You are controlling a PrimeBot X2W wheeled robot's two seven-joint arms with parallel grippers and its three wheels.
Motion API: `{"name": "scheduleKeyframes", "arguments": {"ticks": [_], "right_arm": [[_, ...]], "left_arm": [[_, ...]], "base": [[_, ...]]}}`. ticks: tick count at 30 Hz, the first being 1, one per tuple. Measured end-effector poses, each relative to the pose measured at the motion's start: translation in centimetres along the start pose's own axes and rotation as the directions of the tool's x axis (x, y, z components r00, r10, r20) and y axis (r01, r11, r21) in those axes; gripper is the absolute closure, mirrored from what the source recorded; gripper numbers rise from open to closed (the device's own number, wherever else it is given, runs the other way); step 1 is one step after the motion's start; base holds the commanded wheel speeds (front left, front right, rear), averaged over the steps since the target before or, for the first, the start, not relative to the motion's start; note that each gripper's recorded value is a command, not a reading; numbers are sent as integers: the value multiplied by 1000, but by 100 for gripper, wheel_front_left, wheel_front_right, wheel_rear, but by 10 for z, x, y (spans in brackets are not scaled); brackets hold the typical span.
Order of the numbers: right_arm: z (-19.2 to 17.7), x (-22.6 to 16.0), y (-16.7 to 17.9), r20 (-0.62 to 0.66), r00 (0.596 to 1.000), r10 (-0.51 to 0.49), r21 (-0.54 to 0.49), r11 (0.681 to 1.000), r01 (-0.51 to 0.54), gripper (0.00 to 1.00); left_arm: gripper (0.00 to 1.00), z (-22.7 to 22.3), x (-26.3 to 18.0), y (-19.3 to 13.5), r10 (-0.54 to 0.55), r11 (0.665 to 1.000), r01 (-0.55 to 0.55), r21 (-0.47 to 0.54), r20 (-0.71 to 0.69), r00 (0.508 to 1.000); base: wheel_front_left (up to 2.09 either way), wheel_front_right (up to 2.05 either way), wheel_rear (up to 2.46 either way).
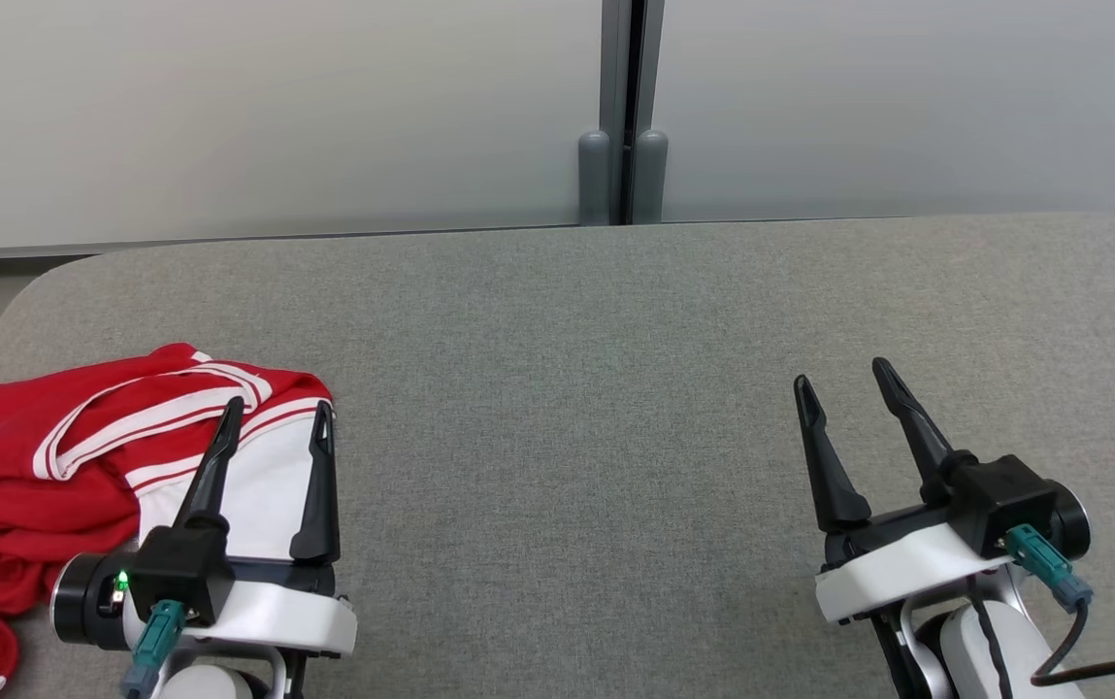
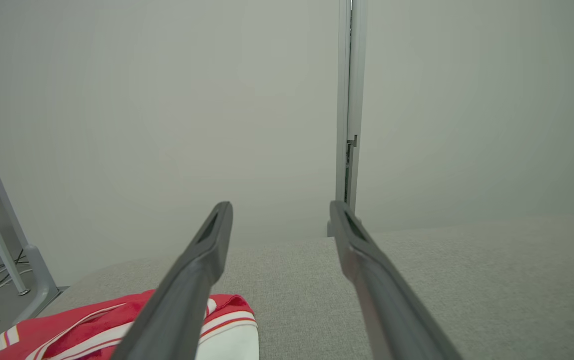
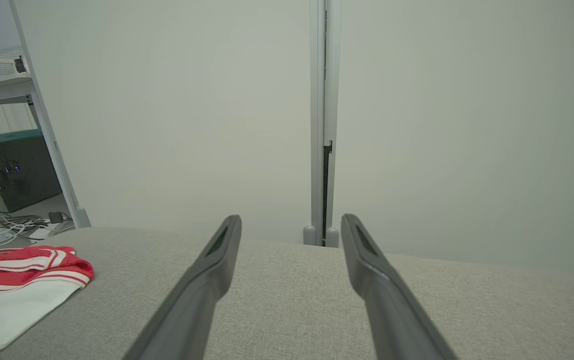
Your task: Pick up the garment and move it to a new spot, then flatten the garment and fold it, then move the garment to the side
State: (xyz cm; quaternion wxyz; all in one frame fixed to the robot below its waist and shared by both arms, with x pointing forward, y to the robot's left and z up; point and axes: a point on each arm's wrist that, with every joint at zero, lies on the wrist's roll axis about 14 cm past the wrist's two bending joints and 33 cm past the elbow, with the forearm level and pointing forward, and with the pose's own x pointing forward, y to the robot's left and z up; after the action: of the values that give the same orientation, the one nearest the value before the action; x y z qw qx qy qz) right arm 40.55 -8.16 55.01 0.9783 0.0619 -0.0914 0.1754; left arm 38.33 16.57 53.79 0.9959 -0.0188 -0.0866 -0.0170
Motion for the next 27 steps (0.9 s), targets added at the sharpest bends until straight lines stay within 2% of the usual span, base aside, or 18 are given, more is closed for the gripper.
{"name": "scheduleKeyframes", "arguments": {"ticks": [4, 27], "right_arm": [[1, 1, 2, 4, 1000, 11, -21, 1000, -11, 0], [-1, 1, 2, -1, 1000, 9, -14, 1000, -9, 0]], "left_arm": [[0, 1, 0, -1, -5, 1000, 4, 23, 8, 1000], [0, -1, 0, -2, -6, 1000, 6, 17, 0, 1000]], "base": [[0, 0, 0], [0, 0, 0]]}}
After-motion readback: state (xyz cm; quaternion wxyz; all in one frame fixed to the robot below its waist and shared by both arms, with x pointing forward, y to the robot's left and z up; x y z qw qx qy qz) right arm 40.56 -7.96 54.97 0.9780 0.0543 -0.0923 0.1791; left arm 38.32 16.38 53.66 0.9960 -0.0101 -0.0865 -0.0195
